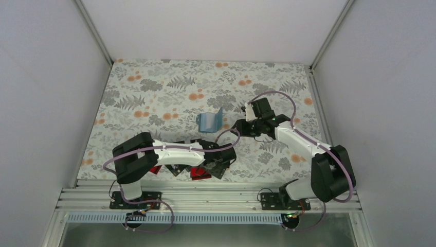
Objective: Put the credit cards into the card holder
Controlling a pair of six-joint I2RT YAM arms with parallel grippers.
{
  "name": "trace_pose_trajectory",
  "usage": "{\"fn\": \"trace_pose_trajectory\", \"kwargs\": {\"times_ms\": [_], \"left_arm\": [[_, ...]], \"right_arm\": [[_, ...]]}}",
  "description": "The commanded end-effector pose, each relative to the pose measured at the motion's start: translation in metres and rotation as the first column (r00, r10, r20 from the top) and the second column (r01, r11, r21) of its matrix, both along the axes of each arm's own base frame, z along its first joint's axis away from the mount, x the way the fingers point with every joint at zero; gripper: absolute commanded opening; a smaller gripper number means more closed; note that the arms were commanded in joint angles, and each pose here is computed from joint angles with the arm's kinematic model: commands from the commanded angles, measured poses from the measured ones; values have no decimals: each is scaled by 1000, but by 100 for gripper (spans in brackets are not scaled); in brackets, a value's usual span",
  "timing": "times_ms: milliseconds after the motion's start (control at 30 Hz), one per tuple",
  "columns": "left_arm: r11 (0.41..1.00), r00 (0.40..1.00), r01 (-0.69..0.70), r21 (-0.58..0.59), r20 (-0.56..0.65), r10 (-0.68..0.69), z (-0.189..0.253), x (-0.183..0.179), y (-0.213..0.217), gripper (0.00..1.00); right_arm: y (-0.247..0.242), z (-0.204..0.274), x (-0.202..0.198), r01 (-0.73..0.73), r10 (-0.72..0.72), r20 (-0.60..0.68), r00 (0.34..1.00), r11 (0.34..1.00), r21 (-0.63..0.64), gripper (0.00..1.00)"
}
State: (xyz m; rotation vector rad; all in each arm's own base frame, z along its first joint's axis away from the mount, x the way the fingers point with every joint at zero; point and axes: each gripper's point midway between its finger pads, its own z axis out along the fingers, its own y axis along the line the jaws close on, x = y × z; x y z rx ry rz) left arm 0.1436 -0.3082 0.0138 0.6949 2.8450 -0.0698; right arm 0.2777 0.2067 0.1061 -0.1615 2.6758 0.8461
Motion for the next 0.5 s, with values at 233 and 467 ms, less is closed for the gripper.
{"fn": "trace_pose_trajectory", "kwargs": {"times_ms": [233,467], "left_arm": [[995,999,-48,83,-14,50,-25,1,8,74],[990,997,-70,124,-6,72,-31,0,19,61]], "right_arm": [[-6,-1,-1,-3,4,22,1000,1000,-22,42],[-5,-2,0,-4,5,19,1000,1000,-27,42]]}}
